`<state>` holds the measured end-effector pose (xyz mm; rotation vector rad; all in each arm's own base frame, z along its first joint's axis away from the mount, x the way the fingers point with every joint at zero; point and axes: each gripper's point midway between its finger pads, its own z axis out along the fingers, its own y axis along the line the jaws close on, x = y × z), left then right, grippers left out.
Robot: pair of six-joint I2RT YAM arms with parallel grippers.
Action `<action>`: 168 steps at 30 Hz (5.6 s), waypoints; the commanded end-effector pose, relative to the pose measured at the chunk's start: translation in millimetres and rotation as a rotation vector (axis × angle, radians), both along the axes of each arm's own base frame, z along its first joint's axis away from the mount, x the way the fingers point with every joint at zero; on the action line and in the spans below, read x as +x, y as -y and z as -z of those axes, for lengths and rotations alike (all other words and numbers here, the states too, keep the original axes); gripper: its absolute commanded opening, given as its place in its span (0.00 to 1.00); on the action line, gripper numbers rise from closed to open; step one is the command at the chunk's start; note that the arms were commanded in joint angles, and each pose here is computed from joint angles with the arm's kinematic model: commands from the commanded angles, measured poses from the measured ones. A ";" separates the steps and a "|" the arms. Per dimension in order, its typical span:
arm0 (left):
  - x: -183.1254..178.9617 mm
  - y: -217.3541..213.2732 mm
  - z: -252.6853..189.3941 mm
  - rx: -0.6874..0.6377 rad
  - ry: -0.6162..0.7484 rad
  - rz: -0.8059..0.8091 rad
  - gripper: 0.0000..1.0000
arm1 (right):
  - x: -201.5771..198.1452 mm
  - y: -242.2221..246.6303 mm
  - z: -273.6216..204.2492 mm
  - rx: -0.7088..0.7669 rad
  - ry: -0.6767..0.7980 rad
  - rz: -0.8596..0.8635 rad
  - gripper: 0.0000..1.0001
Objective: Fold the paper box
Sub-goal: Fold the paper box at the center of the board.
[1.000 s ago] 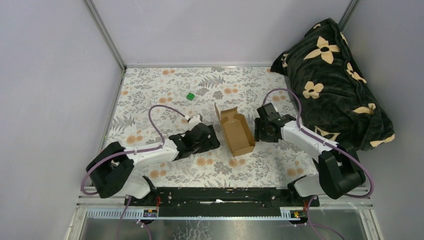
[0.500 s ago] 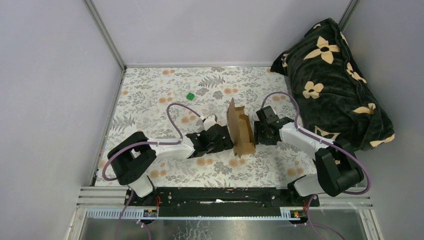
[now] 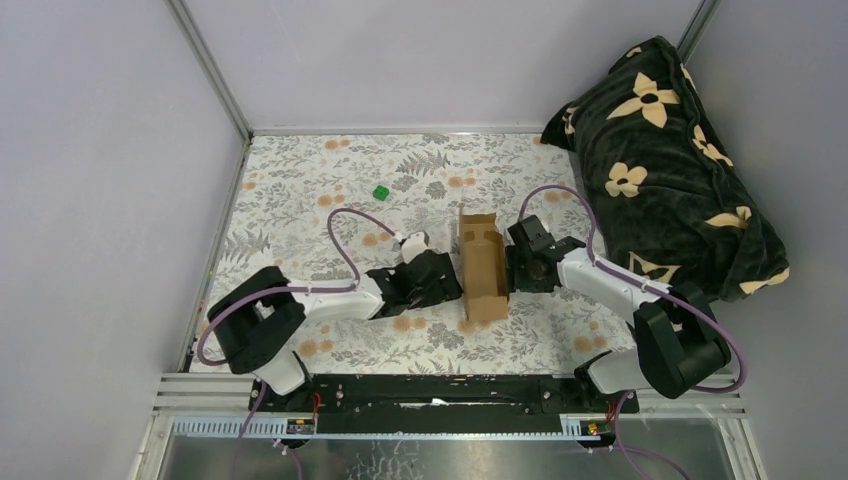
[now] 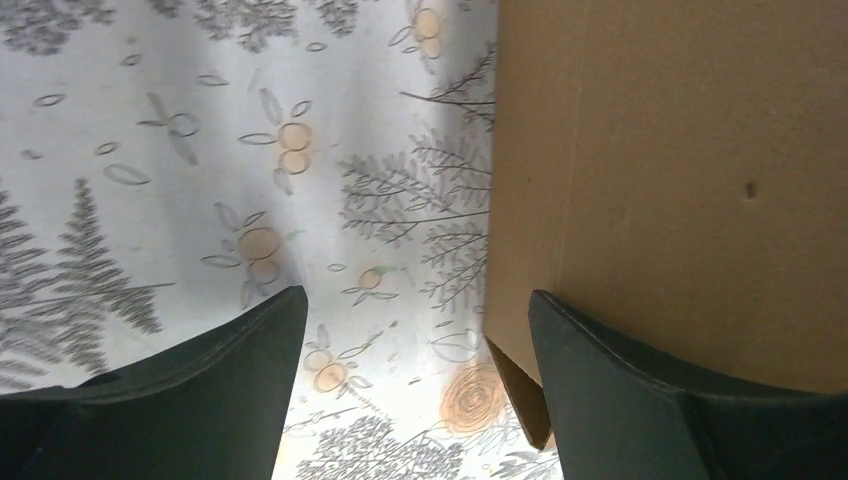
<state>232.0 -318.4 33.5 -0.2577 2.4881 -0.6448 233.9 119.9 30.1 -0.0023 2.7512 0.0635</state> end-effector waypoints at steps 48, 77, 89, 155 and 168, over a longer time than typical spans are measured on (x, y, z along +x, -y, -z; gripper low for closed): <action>41.6 -38.9 -53.7 0.047 0.113 -0.055 0.89 | 55.7 39.3 -4.9 -0.009 0.054 0.129 0.55; 75.6 -21.4 5.3 0.067 0.041 0.001 0.90 | 17.3 -69.8 -16.4 0.236 0.078 -0.108 0.51; 121.1 -24.4 -3.1 -0.037 0.069 0.125 0.90 | -3.7 -120.7 -12.7 0.327 0.120 -0.119 0.50; 198.1 57.6 -25.7 -0.361 0.109 0.579 0.83 | 99.6 22.1 -47.8 0.280 0.252 0.071 0.51; 194.4 68.7 -25.0 -0.370 0.104 0.614 0.83 | 99.3 5.4 -33.5 0.310 0.187 0.022 0.51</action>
